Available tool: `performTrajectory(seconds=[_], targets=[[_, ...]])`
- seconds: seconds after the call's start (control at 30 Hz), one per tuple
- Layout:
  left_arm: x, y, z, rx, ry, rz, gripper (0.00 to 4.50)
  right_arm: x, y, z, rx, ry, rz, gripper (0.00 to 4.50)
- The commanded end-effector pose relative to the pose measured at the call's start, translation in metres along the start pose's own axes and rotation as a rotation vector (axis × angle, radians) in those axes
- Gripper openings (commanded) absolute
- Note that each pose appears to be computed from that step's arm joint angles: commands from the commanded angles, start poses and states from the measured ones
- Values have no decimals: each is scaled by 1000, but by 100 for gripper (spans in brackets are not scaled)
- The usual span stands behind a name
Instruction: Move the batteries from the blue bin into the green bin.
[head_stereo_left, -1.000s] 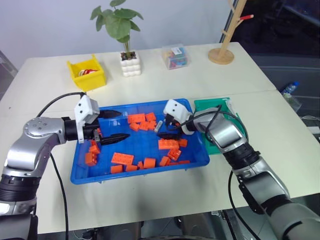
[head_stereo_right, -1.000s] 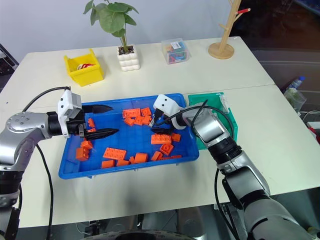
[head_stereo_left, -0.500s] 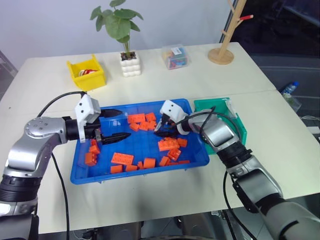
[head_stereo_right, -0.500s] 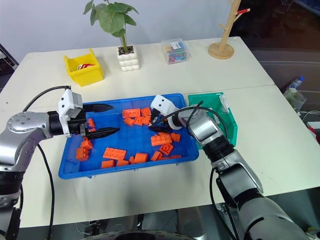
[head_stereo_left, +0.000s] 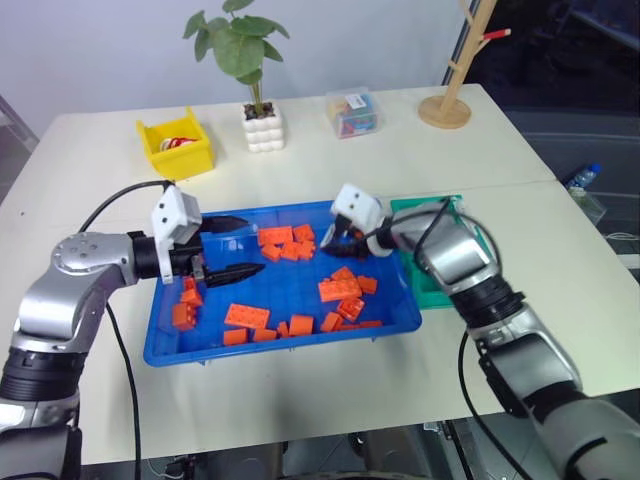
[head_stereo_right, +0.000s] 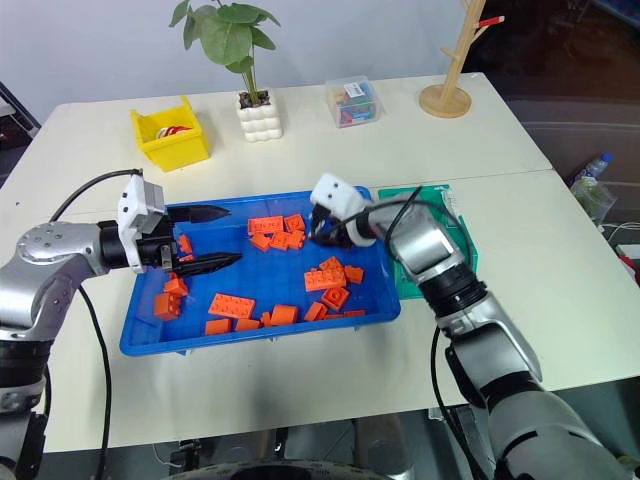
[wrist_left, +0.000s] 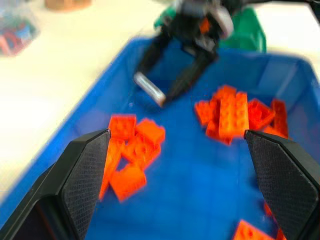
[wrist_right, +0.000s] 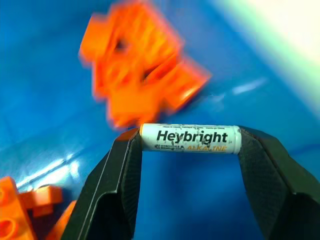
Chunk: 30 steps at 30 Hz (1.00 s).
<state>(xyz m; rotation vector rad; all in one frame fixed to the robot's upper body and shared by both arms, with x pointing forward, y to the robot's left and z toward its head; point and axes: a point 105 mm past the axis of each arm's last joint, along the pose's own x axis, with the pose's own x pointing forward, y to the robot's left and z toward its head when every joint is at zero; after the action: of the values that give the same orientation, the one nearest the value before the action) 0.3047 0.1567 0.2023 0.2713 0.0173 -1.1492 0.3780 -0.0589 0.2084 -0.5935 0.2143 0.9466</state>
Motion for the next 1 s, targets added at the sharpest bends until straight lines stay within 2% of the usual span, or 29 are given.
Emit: performTrajectory(seconds=[0.03, 0.13, 0.43, 0.73, 0.8, 0.9, 1.0], targets=[[7, 3, 24, 26, -71, -31, 450, -46, -17, 46, -42, -115, -74, 222], [15, 3, 32, 20, -101, -72, 450, -72, -23, 41, -41, -86, -127, 222], [32, 3, 33, 1, -115, -149, 450, -126, -23, -29, 86, 123, -252, 222], [39, 2, 29, -4, -109, -182, 450, -145, -18, -80, 193, 233, -311, 222], [40, 2, 29, -4, -109, -184, 450, -145, -18, -88, 224, 237, -322, 327], [39, 2, 30, -3, -108, -180, 450, -146, -19, -93, 229, 240, -340, 448], [37, 4, 29, -3, -105, -164, 450, -144, -23, -91, 227, 226, -355, 448]])
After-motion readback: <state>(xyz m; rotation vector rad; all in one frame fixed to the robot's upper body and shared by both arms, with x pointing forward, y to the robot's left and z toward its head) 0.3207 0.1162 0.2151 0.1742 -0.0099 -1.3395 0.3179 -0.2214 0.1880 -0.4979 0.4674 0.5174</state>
